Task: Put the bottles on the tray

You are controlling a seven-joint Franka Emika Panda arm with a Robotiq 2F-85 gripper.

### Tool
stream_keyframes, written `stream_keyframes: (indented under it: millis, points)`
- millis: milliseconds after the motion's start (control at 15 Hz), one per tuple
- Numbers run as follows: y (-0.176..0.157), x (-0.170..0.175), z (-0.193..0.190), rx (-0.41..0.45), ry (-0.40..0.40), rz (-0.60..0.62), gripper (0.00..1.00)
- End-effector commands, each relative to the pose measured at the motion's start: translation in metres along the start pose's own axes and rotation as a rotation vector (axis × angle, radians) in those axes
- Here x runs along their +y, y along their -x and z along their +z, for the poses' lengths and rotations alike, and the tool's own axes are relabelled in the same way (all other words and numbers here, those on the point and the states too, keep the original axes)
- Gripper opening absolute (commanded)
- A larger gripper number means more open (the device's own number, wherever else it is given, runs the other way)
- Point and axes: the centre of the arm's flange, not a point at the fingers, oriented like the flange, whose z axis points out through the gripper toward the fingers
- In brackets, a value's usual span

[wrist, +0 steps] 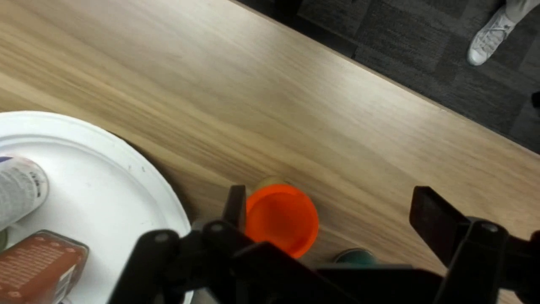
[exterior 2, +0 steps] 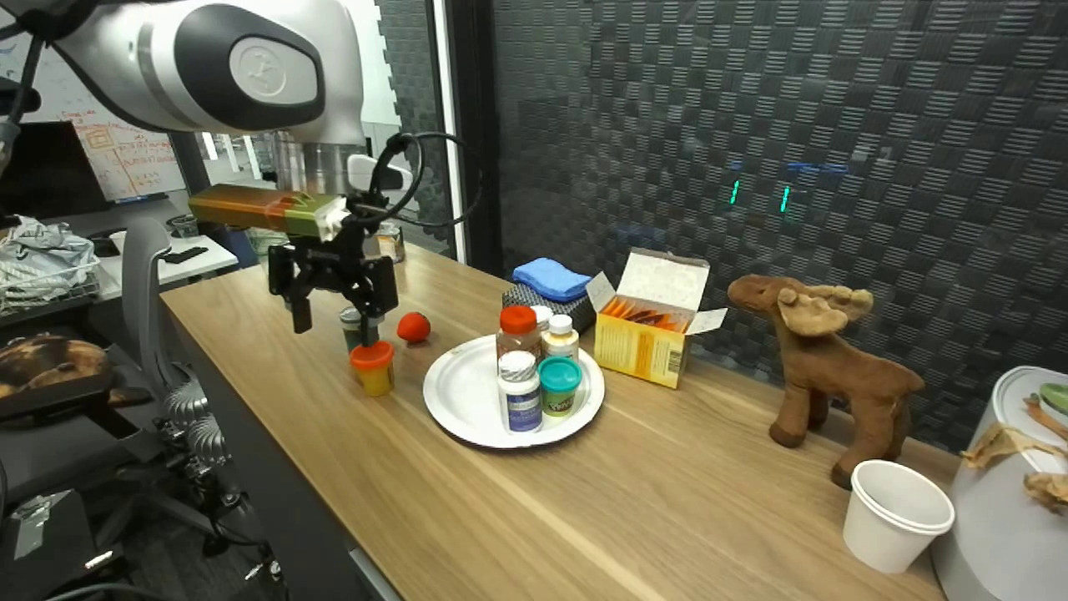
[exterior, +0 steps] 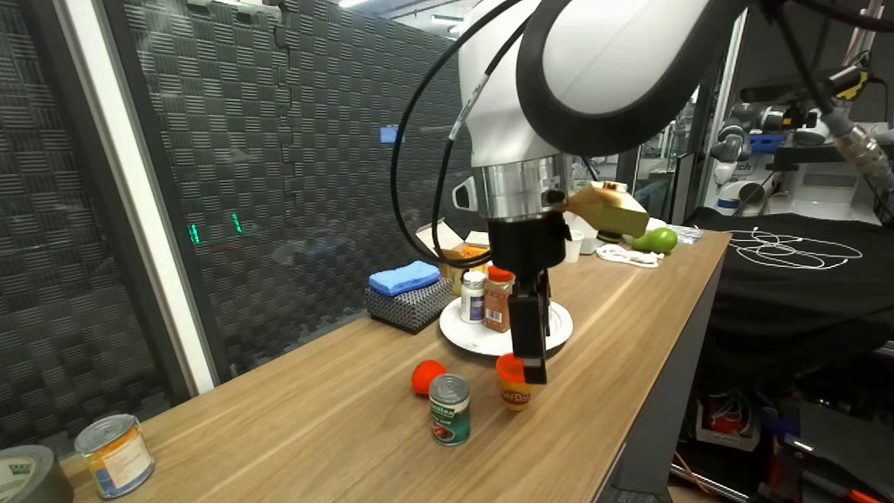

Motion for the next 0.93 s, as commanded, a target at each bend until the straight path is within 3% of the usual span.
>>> stream_keyframes:
  millis: [0, 800, 867]
  points:
    - [-0.006, -0.005, 0.011, 0.024, -0.002, -0.047, 1.00]
    - [-0.024, 0.003, 0.030, 0.071, 0.120, -0.126, 1.00]
    - [-0.023, 0.004, 0.030, 0.074, 0.127, -0.129, 0.75]
